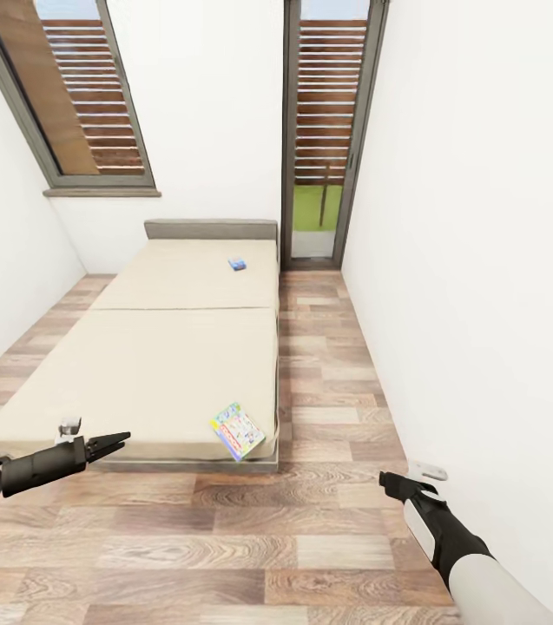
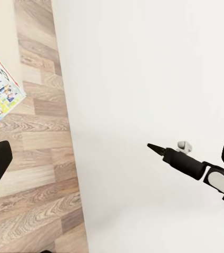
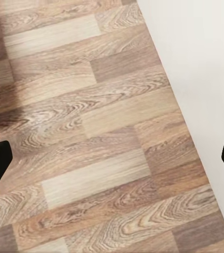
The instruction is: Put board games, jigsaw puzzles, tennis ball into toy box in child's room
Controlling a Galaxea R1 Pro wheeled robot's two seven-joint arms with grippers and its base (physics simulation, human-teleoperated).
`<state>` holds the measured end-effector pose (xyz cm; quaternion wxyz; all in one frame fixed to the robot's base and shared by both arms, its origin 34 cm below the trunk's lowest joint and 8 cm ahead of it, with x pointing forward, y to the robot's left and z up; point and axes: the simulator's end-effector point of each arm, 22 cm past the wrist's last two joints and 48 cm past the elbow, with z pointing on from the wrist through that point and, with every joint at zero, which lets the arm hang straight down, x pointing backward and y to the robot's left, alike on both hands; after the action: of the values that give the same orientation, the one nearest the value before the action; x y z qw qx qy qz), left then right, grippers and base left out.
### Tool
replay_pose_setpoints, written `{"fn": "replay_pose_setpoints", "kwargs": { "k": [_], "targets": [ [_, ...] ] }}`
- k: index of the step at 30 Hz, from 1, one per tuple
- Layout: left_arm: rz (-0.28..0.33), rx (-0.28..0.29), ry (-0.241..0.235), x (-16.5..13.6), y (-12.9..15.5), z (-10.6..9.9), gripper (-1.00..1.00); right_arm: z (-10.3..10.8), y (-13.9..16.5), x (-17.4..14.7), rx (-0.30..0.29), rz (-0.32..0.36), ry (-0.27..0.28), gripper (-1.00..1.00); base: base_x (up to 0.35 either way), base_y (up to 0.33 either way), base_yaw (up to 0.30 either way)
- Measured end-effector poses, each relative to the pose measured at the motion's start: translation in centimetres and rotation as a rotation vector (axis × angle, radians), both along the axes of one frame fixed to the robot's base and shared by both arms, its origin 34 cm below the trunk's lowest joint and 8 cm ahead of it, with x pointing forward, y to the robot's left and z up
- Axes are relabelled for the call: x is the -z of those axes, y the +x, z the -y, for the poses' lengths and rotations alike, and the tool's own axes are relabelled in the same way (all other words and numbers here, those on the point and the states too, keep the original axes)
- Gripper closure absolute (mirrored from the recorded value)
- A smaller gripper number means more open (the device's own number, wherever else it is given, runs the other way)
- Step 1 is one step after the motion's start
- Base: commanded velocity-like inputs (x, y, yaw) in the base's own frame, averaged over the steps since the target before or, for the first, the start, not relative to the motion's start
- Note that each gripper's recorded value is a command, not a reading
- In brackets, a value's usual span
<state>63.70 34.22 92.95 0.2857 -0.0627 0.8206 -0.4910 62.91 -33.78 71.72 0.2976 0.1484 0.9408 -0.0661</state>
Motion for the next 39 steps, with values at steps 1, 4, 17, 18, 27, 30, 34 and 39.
{"fn": "replay_pose_setpoints", "kwargs": {
  "k": [1, 4, 17, 18, 27, 30, 34, 39],
  "targets": [
    [0.001, 0.001, -0.001, -0.1, 0.0, 0.1, -1.00, 0.0, 0.0, -0.1, 0.000, 0.002, 0.000, -1.00, 0.000, 0.000, 0.000],
    [0.006, 0.001, -0.002, -0.3, 0.0, 0.1, -1.00, 0.0, 0.2, -0.4, 0.000, 0.007, 0.000, -1.00, 0.000, 0.000, 0.000],
    [0.028, 0.001, -0.003, -1.4, 0.2, 0.2, -1.00, 0.0, 0.8, -1.5, 0.000, 0.028, -0.001, -1.00, 0.000, 0.000, 0.000],
    [0.029, 0.001, -0.003, -1.5, 0.2, 0.2, -1.00, 0.0, 0.8, -1.6, 0.000, 0.029, -0.001, -1.00, 0.000, 0.000, 0.000],
    [0.044, 0.001, -0.003, -2.3, 0.3, 0.2, -1.00, 0.0, 1.2, -2.4, -0.001, 0.045, -0.001, -1.00, 0.000, 0.000, 0.000],
    [0.049, 0.001, -0.003, -2.6, 0.3, 0.2, -1.00, 0.0, 1.4, -2.6, -0.001, 0.050, -0.001, -1.00, 0.000, 0.000, 0.000],
    [0.056, 0.002, -0.003, -2.9, 0.3, 0.2, -1.00, 0.0, 1.5, -3.0, -0.001, 0.057, -0.001, -1.00, 0.000, 0.000, 0.000],
    [0.064, 0.002, -0.003, -3.4, 0.4, 0.2, -1.00, 0.0, 1.7, -3.4, -0.001, 0.065, -0.001, -1.00, 0.000, 0.000, 0.000]
  ]
}}
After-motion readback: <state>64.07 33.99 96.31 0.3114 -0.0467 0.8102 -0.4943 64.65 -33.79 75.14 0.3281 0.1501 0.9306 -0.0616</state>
